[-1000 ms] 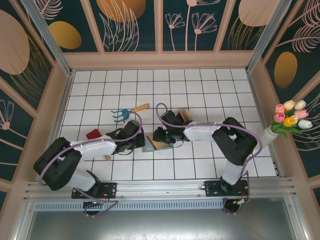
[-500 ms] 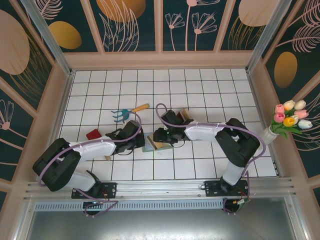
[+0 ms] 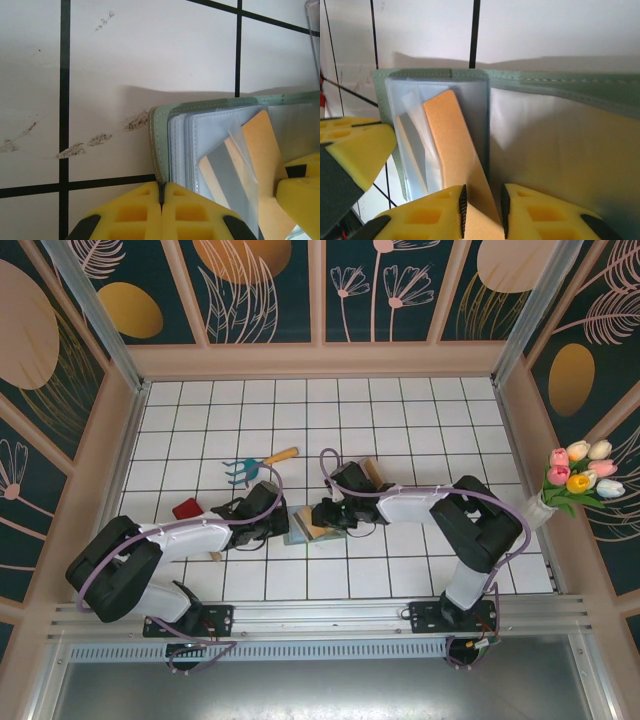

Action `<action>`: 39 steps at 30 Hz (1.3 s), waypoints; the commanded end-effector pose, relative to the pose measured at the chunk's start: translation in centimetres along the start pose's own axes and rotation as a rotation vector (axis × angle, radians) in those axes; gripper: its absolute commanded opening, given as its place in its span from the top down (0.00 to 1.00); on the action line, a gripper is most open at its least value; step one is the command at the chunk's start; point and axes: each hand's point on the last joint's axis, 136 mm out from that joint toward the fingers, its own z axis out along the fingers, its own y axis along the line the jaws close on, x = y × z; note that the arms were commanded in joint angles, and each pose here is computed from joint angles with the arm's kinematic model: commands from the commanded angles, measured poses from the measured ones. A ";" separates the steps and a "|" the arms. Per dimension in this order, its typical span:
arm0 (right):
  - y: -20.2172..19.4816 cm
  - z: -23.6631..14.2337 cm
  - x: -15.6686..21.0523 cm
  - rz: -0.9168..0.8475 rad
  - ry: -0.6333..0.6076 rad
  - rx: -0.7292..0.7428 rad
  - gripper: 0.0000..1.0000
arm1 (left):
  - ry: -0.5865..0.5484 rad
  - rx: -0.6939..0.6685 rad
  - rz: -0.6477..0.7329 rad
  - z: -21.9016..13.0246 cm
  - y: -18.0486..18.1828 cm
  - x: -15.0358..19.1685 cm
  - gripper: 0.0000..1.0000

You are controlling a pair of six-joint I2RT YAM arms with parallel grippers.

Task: Put the credit cards into the card holder
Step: Insert the credit card into the card slot.

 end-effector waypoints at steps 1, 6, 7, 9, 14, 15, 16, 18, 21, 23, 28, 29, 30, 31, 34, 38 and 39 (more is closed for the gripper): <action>1.4 -1.0 0.3 -0.019 0.008 -0.075 0.77 | 0.012 -0.007 -0.006 0.3 0.4 0.6 1.00; 1.8 -2.2 -0.5 -0.020 -0.025 -0.115 0.87 | 0.010 -0.008 -0.008 0.2 0.5 0.5 1.00; 1.8 -2.5 -0.6 -0.018 -0.034 -0.122 0.89 | 0.009 -0.008 -0.011 0.2 0.5 0.5 1.00; 1.8 -2.9 -0.8 -0.013 -0.052 -0.131 0.92 | 0.010 -0.004 -0.010 0.2 0.4 0.5 1.00; 1.8 -3.3 -1.0 0.036 -0.097 -0.189 0.97 | 0.016 0.019 -0.027 0.2 0.1 0.8 1.00; 1.8 -3.3 -1.0 0.049 -0.103 -0.200 0.97 | 0.017 0.029 -0.034 0.2 0.0 0.8 1.00; 1.8 -3.3 -1.0 0.062 -0.109 -0.208 0.97 | 0.018 0.039 -0.040 0.2 -0.1 0.9 1.00; 1.8 -3.1 -1.1 0.094 -0.117 -0.218 0.97 | 0.021 0.054 -0.054 0.1 -0.2 1.0 1.00; 1.7 -2.8 -1.2 0.148 -0.151 -0.235 0.96 | 0.032 0.083 -0.076 0.2 -0.5 1.3 1.00; 1.6 -2.8 -1.5 0.179 -0.183 -0.241 0.96 | 0.038 0.102 -0.094 0.2 -0.7 1.6 1.00; 2.5 -2.2 -1.1 0.201 -0.187 -0.264 0.97 | 0.027 0.122 -0.121 0.1 -0.8 1.6 1.00; 2.7 -1.9 -0.9 0.197 -0.175 -0.263 0.96 | 0.025 0.123 -0.121 0.1 -0.8 1.5 1.00; 2.8 -1.6 -0.5 0.194 -0.160 -0.262 0.96 | 0.022 0.123 -0.124 0.0 -0.8 1.5 1.00; 2.9 -1.4 -0.2 0.190 -0.154 -0.262 0.96 | 0.016 0.123 -0.126 0.0 -0.8 1.3 1.00; 3.0 -0.8 0.8 0.180 -0.121 -0.253 0.95 | 0.004 0.122 -0.132 -0.1 -0.8 1.1 1.00; 3.0 -0.2 1.3 0.184 -0.098 -0.255 0.93 | -0.004 0.121 -0.135 -0.2 -0.8 0.9 1.00; 3.2 -0.2 1.3 0.181 -0.094 -0.262 0.92 | -0.005 0.120 -0.135 -0.2 -0.8 0.9 1.00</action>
